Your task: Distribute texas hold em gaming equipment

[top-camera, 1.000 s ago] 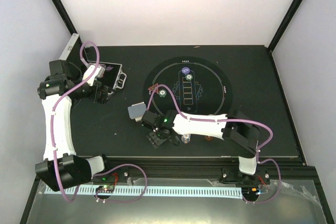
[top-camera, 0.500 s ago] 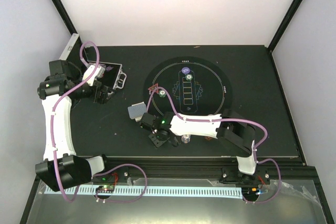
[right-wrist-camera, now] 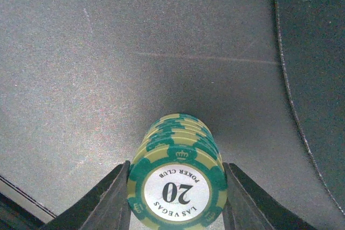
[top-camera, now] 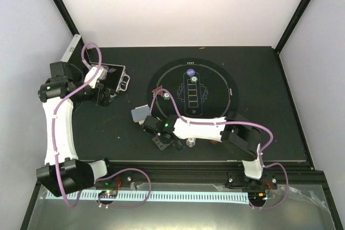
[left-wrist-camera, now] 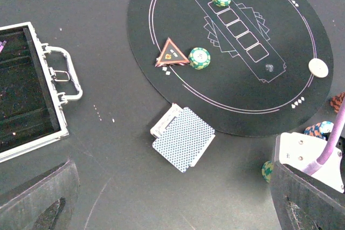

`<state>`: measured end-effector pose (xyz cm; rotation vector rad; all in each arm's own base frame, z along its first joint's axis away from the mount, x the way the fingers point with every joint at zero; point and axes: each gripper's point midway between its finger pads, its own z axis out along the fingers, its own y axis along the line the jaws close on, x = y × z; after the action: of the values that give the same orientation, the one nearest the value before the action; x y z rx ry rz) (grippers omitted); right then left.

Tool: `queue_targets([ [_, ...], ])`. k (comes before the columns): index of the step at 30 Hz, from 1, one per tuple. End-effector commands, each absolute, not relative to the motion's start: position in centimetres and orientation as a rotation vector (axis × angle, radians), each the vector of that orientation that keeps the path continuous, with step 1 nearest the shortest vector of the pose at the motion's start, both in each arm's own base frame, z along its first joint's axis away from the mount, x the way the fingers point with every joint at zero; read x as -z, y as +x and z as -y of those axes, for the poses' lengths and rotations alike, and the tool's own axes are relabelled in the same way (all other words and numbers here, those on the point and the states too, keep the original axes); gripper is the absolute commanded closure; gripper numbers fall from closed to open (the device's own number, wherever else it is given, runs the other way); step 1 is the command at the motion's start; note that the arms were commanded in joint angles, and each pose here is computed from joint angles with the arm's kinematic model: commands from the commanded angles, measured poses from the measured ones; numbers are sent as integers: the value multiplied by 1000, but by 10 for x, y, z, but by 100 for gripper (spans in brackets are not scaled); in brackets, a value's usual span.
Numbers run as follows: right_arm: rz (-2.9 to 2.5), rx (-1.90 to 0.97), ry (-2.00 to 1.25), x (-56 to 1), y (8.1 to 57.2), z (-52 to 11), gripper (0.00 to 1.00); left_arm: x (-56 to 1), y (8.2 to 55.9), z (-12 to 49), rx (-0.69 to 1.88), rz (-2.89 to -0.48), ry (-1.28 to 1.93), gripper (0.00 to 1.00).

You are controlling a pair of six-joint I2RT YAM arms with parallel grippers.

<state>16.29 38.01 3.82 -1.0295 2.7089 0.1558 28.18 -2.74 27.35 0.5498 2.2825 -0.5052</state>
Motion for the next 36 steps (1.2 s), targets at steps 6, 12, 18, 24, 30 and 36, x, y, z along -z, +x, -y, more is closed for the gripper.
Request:
queue_targets([
  [6,-2684,-130,-1024,-39,168,-383,67,-286,275,27,482,-2252,561,1],
  [12,-2651,-160,-1005,-55,170,-385,82,-289,276,27,481,-2245,559,1],
  [18,-2595,-170,-960,-92,181,-381,84,-290,276,26,480,-2244,558,1],
  [24,-2594,-147,-864,-113,202,-352,85,-292,275,26,477,-2240,557,1],
  [30,-2668,-40,-711,-94,233,-283,84,-293,275,26,478,-2235,558,1],
  [36,-2731,30,-539,-73,263,-219,84,-293,275,27,481,-2235,559,1],
])
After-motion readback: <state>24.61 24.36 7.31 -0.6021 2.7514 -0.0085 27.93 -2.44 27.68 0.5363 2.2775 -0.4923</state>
